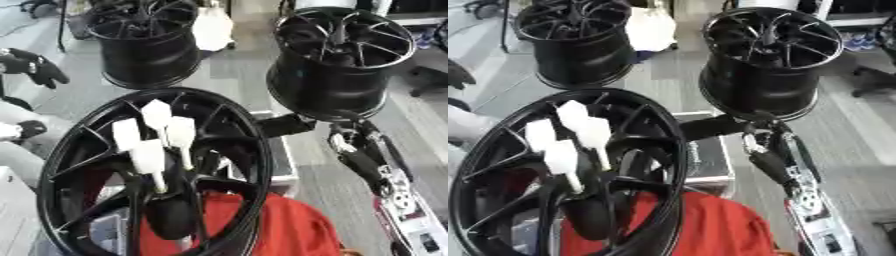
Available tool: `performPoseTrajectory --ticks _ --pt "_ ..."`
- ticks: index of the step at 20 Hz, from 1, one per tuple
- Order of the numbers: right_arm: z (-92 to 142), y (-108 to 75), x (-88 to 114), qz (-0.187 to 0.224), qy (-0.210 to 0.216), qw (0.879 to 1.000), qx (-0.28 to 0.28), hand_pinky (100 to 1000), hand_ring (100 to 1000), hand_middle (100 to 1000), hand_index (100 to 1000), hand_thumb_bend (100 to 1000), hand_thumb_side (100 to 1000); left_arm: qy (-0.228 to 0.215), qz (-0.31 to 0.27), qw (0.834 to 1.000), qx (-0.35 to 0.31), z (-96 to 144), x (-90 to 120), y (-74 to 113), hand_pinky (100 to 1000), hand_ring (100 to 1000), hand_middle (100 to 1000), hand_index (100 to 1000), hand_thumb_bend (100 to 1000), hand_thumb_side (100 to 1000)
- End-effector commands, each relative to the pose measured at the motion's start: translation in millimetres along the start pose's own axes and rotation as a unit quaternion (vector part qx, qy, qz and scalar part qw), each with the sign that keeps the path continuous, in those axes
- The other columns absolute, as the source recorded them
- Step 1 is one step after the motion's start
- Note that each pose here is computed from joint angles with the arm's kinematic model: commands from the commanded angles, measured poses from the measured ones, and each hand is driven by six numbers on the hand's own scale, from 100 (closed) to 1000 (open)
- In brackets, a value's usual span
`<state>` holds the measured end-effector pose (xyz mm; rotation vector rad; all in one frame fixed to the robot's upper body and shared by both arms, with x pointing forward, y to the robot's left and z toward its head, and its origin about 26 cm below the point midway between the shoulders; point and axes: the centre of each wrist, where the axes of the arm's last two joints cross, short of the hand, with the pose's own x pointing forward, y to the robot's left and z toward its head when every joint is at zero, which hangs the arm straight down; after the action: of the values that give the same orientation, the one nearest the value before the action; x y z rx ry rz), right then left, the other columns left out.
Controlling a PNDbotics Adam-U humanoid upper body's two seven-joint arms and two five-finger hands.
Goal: Pull the pin out of the wheel hub.
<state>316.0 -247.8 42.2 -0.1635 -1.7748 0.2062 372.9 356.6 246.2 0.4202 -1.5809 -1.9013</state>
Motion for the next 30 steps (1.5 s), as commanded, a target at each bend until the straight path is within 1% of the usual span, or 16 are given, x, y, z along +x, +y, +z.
performPoseTrajectory --ticks 1,5,10,12,13,14,18,23,28,30 --pt "-2.3 -5.9 4.2 0.014 -0.009 1.0 0.003 638 610 671 873 100 334 -0.073 -0.088 0.985 -0.126 -14.1 0.0 8.6 723 739 782 892 452 567" --pt "-1.6 -5.8 3.2 0.015 -0.008 1.0 0.005 638 610 671 873 100 334 -0.104 -0.131 0.974 -0.154 -35.1 5.9 10.4 702 718 756 873 468 553" --pt "-0.8 -6.4 2.3 0.017 -0.007 1.0 0.005 638 610 671 873 100 334 -0.125 -0.167 0.961 -0.184 -46.7 7.0 3.4 680 696 740 864 453 505" --pt "-0.6 -6.4 2.0 0.017 -0.006 1.0 0.005 638 610 671 873 100 334 -0.129 -0.172 0.957 -0.193 -48.7 5.5 -0.8 673 693 739 863 438 482" --pt "-0.6 -6.5 2.0 0.017 -0.006 1.0 0.005 638 610 671 873 100 336 -0.131 -0.174 0.956 -0.198 -49.6 4.7 -3.1 666 688 736 862 453 464" --pt "-0.6 -6.5 2.0 0.017 -0.006 1.0 0.005 638 610 671 873 100 334 -0.133 -0.176 0.954 -0.203 -50.7 3.9 -5.7 659 681 730 856 412 457" --pt "-0.6 -6.2 1.9 0.017 -0.006 1.0 0.006 638 610 671 873 100 335 -0.146 -0.176 0.95 -0.213 -55.0 1.2 -13.5 634 646 691 835 368 420" --pt "-0.4 -6.4 1.4 0.017 -0.005 1.0 0.006 638 610 671 873 100 334 -0.167 -0.179 0.944 -0.219 -59.9 2.5 -18.8 617 628 670 820 341 406" --pt "-0.3 -5.9 1.2 0.017 -0.005 1.0 0.007 638 610 671 873 100 335 -0.173 -0.187 0.94 -0.229 -65.0 5.2 -22.5 628 646 686 828 339 406" --pt "-0.2 -6.0 1.1 0.017 -0.005 1.0 0.006 638 610 671 873 100 335 -0.17 -0.189 0.939 -0.231 -65.9 4.7 -22.9 645 676 717 838 343 402"
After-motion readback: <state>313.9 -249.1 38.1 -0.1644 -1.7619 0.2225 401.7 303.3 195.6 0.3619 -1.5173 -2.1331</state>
